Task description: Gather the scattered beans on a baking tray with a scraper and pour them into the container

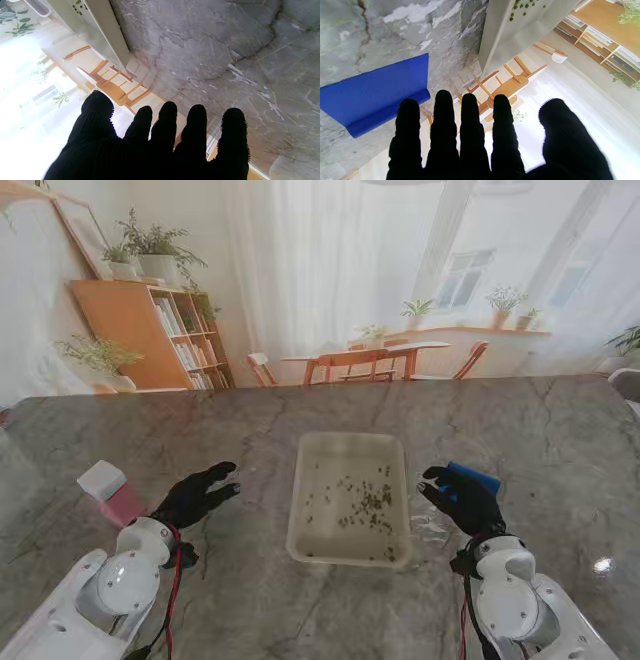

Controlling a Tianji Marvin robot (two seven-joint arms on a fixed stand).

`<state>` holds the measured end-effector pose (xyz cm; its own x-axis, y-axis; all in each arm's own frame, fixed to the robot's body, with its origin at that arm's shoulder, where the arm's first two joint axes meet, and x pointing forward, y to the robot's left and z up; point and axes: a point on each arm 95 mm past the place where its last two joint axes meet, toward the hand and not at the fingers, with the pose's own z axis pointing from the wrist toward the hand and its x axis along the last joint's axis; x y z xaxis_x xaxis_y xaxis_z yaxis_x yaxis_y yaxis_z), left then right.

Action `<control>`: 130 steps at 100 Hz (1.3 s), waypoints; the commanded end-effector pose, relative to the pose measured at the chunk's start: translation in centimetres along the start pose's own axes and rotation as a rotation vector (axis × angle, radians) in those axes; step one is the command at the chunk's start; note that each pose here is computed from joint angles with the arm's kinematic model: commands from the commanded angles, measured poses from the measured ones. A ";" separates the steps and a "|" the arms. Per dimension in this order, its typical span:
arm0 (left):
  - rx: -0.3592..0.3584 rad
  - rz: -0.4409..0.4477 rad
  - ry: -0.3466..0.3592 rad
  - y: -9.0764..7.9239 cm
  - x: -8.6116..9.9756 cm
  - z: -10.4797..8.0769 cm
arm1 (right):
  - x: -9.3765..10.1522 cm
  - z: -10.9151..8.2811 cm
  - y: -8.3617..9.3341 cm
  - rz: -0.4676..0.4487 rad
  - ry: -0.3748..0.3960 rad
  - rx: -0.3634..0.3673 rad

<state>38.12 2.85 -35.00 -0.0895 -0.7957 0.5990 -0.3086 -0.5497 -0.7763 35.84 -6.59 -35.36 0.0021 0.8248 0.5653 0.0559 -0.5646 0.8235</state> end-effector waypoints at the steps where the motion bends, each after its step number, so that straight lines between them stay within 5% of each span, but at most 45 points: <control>1: -0.005 -0.004 0.001 0.3 0.0 -0.1 | -0.1 -0.1 -0.2 0.003 0.000 0.016; 77: 0.024 0.025 0.025 0.2 1.3 -1.7 | -0.1 -0.1 0.0 -0.004 0.024 0.010; 92: 0.095 0.034 0.068 -0.3 2.3 -2.9 | -0.3 -0.1 0.0 -0.010 0.020 0.020; 105: 0.242 0.066 0.172 -1.4 4.3 -4.9 | -0.3 -0.1 0.0 -0.009 0.018 0.022; 117: 0.372 0.203 0.222 -2.9 5.2 -7.2 | -0.2 -0.2 0.0 -0.010 0.018 0.016; 130: 0.457 0.376 0.190 -5.3 4.6 -9.5 | -0.3 -0.3 0.0 -0.013 0.014 0.014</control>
<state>30.76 3.30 -26.67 -0.3265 -0.9062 0.2687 0.1927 -0.3421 -0.9197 35.75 -6.83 -35.26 -0.0193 0.8304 0.5568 0.0547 -0.5552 0.8299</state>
